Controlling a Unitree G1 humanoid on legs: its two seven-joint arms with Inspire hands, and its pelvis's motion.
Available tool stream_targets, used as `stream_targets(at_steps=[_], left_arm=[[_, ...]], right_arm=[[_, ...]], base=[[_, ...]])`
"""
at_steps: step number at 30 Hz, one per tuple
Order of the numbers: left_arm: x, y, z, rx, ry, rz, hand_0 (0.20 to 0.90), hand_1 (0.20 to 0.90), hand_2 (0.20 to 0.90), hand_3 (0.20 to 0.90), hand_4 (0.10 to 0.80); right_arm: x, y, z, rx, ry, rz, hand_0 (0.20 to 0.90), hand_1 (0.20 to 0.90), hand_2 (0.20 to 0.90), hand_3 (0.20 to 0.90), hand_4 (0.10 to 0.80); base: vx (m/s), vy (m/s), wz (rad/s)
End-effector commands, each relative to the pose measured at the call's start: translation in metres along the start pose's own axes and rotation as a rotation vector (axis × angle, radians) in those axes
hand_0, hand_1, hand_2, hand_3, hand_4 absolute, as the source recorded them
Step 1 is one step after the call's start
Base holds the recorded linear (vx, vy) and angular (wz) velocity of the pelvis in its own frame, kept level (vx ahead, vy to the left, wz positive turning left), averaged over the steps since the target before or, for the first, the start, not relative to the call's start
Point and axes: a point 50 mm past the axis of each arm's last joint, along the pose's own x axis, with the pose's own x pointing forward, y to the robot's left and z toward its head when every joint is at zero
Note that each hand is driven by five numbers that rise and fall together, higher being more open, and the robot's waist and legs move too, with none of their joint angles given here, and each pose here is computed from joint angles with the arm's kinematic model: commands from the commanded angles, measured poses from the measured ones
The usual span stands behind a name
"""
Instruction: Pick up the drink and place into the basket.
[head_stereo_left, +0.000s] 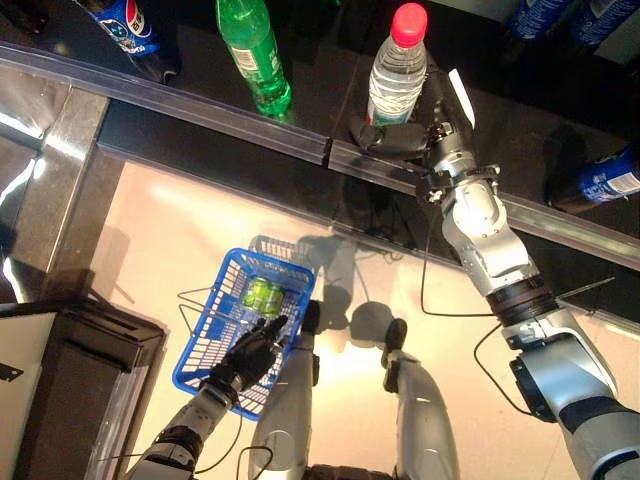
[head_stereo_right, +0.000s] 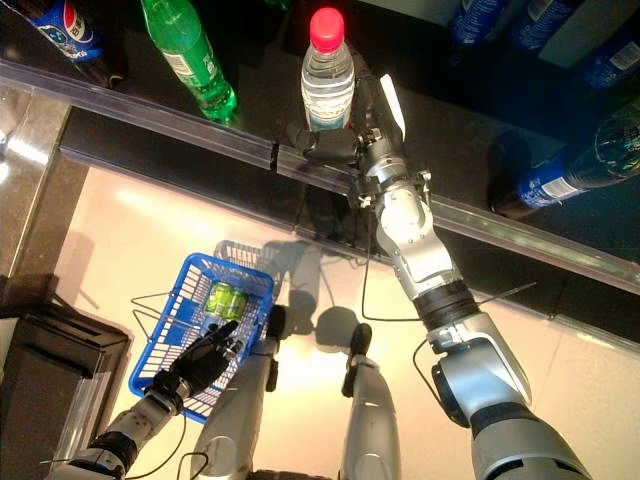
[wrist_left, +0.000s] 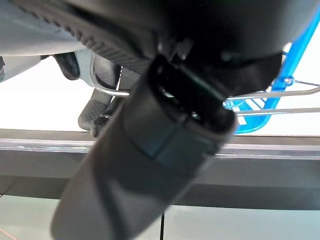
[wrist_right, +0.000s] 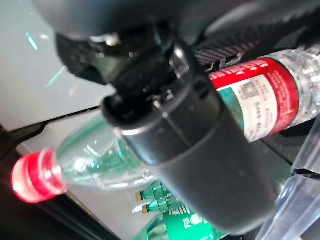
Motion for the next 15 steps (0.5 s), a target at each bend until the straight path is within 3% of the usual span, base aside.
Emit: stream_targets(at_steps=[1, 15], left_arm=[[0.0184, -0.0532, -0.0386, -0.071, 0.102, -0.399, 0.300, 0.300, 0.300, 0.200, 0.100], [0.0186, -0.0521, -0.0360, -0.070, 0.077, -0.384, 0.300, 0.300, 0.300, 0.200, 0.100]], right_arm=[[0.0235, 0.0130, 0.0839, 0.058, -0.355, 0.091, 0.300, 0.300, 0.300, 0.200, 0.100], [0.0190, 0.0082, 0.0908, 0.104, -0.420, 0.066, 0.300, 0.300, 0.300, 0.200, 0.100]], base=[[0.000, 0.000, 0.00], [0.000, 0.000, 0.00]])
